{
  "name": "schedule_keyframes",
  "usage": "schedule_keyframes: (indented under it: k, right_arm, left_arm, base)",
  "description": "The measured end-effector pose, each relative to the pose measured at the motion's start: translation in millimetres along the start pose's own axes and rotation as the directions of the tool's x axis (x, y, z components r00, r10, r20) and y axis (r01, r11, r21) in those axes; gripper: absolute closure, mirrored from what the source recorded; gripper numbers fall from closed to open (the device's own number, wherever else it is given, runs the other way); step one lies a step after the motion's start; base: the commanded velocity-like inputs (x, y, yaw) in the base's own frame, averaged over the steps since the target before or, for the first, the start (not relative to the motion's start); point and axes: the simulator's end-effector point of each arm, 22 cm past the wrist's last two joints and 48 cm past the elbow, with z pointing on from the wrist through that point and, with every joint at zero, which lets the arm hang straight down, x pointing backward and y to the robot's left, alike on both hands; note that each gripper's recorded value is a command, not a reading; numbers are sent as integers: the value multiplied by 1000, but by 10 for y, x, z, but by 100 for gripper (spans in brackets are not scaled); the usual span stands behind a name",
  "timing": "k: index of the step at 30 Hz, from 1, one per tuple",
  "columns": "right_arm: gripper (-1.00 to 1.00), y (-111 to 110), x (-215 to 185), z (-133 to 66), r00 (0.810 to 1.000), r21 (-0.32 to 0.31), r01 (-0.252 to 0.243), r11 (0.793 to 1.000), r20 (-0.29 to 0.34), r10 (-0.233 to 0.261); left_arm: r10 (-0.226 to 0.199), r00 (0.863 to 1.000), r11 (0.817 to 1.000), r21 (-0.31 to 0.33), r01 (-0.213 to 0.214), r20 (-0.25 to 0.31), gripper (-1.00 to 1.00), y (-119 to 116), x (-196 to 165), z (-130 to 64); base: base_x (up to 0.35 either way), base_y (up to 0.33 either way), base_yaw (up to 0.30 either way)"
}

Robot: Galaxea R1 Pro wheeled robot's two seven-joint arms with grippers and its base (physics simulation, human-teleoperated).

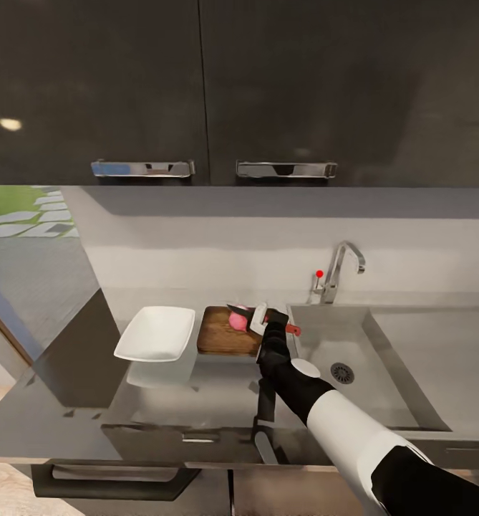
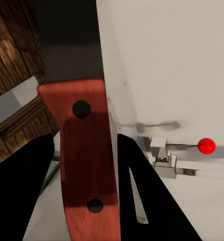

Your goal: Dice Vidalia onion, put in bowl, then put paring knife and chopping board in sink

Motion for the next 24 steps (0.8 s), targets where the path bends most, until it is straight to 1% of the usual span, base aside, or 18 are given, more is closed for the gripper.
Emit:
schedule_keyframes:
  k: [24]
  right_arm:
    - [100, 4, 3, 1, 1000, -1, 1, 1000, -1, -1]
  left_arm:
    - [0, 1000, 1000, 0, 0, -1, -100, 0, 3, -1]
  base:
    - [0, 0, 0]
